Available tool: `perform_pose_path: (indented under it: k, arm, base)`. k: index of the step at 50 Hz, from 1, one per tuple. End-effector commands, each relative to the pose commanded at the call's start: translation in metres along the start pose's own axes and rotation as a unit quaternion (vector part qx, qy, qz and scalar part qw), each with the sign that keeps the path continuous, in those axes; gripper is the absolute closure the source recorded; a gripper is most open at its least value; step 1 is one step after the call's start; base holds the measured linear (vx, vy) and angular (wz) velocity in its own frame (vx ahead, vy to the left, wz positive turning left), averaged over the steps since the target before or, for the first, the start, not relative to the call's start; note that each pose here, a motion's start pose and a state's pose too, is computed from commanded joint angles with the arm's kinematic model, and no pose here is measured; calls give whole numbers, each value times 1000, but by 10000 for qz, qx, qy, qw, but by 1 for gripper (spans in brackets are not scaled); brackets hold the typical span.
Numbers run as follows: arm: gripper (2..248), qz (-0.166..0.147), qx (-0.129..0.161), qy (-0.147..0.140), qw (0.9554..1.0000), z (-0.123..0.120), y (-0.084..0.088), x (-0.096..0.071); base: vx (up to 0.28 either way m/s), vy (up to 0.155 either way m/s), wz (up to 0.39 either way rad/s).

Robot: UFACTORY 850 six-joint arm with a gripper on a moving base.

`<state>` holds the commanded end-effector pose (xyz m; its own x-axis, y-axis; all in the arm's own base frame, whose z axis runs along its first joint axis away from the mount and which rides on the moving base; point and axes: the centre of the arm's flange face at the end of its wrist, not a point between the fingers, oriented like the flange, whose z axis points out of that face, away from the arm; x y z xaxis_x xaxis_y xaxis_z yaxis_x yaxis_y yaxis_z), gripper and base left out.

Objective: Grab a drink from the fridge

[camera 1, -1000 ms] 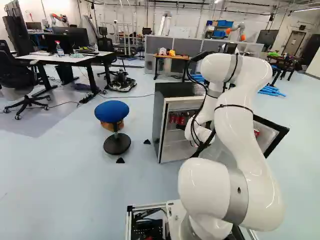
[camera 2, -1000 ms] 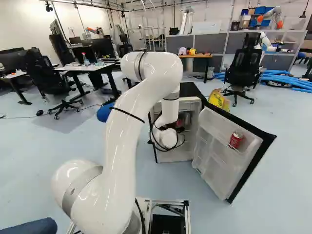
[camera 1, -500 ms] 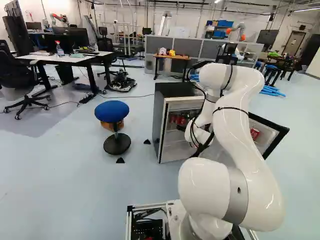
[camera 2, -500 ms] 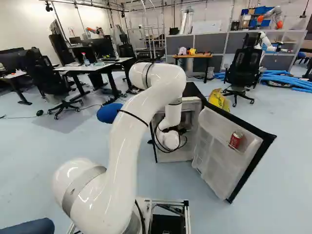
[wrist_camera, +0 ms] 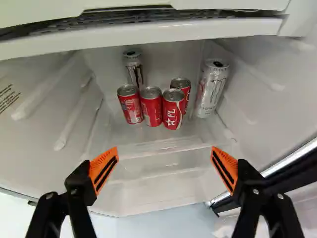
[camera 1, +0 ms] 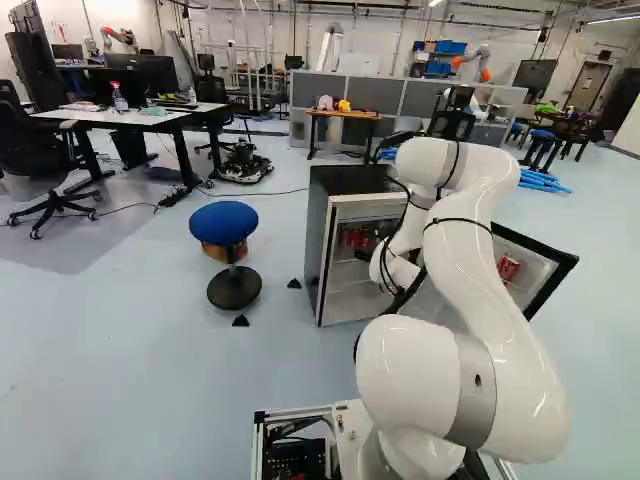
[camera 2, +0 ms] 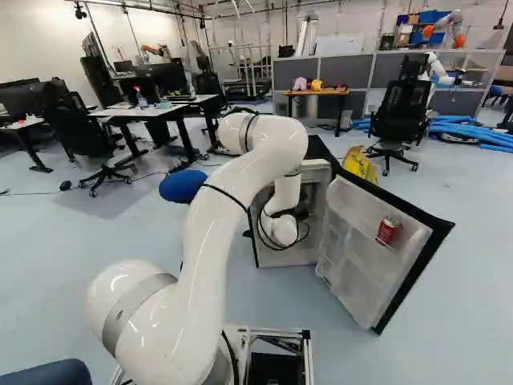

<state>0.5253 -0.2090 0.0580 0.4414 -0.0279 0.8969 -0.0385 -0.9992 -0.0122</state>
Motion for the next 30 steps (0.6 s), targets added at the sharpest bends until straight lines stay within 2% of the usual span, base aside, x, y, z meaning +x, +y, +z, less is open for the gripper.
perform_pose_path:
  k: [30]
  arm:
    - [3,-133,16,272,9995,38,7,7]
  base:
    - [0,0,0]
